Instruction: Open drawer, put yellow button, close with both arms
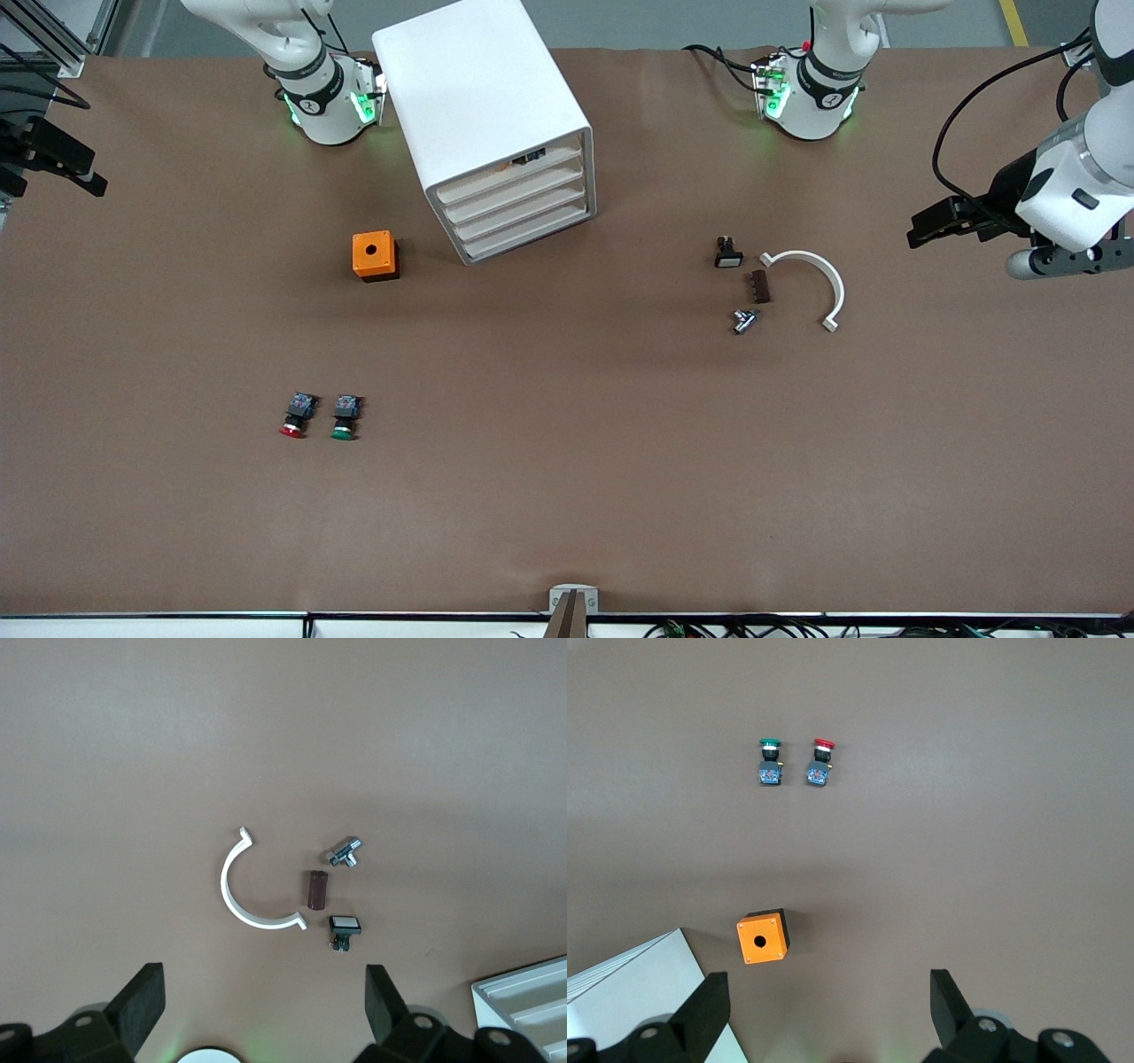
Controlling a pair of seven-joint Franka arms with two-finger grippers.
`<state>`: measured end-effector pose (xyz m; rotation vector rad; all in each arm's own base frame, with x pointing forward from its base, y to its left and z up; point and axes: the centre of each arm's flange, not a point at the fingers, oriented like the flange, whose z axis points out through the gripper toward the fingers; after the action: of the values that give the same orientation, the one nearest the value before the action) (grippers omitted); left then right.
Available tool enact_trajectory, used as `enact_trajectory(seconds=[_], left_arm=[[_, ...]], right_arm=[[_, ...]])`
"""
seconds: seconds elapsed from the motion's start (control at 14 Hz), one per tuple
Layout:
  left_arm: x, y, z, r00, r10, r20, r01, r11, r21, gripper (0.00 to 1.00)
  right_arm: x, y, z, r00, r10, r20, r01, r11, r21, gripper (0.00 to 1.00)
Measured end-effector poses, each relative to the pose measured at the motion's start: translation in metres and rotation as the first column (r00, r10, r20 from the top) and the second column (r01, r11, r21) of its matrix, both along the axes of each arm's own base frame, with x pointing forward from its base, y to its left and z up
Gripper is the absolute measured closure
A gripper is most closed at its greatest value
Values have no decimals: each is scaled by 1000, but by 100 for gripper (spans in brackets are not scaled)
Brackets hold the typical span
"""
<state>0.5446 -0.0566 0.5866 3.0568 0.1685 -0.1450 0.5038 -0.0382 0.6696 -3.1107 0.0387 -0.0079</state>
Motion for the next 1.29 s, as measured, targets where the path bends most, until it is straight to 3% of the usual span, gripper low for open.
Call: enact_trajectory(seconds=[0.64, 1.29], left_arm=[[1, 4, 21, 994, -8, 105, 3, 999, 45, 0], [0, 0, 35, 990, -15, 139, 9, 999, 44, 0]], right_arm=[[0, 0, 0, 1000, 0, 1, 0, 1000, 0, 0], [0, -2, 0, 1000, -2, 2, 2, 1000, -6, 0]])
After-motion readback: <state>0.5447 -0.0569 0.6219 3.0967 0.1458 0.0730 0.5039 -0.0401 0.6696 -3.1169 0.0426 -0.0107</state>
